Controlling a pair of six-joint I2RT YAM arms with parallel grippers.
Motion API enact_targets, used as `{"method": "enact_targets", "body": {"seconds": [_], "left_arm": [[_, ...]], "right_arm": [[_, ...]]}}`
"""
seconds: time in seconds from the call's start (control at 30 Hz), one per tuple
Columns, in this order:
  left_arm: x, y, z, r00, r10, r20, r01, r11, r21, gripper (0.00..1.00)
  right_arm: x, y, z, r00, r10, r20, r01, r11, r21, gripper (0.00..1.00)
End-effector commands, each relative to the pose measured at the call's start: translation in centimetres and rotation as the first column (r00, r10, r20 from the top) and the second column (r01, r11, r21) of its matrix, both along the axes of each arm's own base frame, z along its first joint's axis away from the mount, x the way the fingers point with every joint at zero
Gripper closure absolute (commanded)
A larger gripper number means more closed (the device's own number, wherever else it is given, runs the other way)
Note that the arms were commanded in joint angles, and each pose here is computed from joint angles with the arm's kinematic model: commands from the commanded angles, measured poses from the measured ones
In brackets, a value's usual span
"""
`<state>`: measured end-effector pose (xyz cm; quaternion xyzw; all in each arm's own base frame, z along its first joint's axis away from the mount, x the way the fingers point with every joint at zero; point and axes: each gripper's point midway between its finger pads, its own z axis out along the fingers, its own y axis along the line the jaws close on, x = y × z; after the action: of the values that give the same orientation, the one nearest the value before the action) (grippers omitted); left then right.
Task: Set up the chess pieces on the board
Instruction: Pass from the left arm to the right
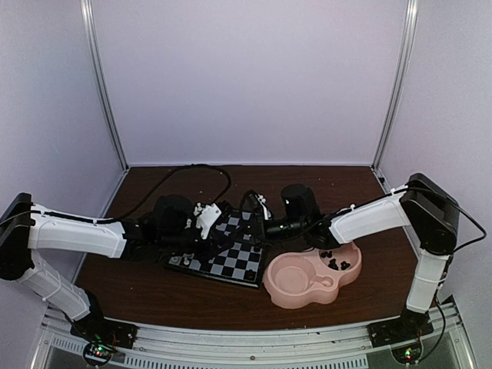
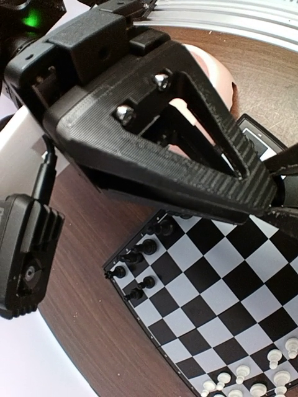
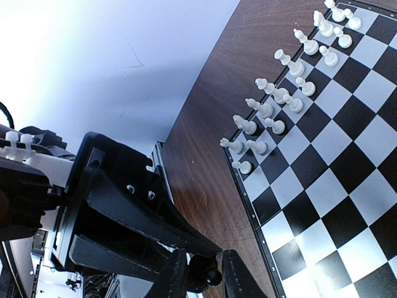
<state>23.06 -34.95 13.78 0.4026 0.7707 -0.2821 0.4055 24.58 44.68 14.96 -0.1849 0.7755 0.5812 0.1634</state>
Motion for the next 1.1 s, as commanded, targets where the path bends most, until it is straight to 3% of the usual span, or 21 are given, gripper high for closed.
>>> {"method": "enact_targets", "body": {"seconds": [0.0,0.37,0.5,0.6,0.77,0.97,1.07], "left_arm": [[0.6,-0.1,2.0,0.997,0.014,0.073,-0.011,0.999,-0.052,0.86],[0.8,0.2,2.1,0.996,0.032,0.087,-0.028,0.998,-0.05,0.85],[0.8,0.2,2.0,0.996,0.035,0.083,-0.031,0.998,-0.05,0.73],[0.7,0.2,2.2,0.996,0.039,0.081,-0.034,0.997,-0.067,0.58],[1.4,1.3,2.9,0.989,0.131,0.062,-0.124,0.986,-0.109,0.46],[3.5,4.5,3.6,0.959,0.282,0.013,-0.275,0.945,-0.176,0.44],[4.3,6.2,3.9,0.929,0.369,0.024,-0.36,0.918,-0.167,0.46]], "right_arm": [[0.1,0.3,0.1,1.0,0.013,-0.026,-0.012,1.0,0.026,0.78],[0.4,0.1,0.2,0.999,0.014,-0.053,-0.011,0.998,0.06,1.0],[0.5,-0.2,0.3,1.0,0.0,-0.029,0.001,0.999,0.045,1.0],[1.1,-1.0,-0.2,0.999,-0.03,0.022,0.03,0.999,-0.016,1.0],[2.3,-2.7,-1.1,0.985,-0.087,0.146,0.11,0.981,-0.159,1.0],[3.5,-3.8,-1.9,0.957,-0.114,0.267,0.19,0.942,-0.278,1.0],[3.7,-4.2,-3.1,0.93,-0.096,0.355,0.247,0.878,-0.411,1.0]]}}
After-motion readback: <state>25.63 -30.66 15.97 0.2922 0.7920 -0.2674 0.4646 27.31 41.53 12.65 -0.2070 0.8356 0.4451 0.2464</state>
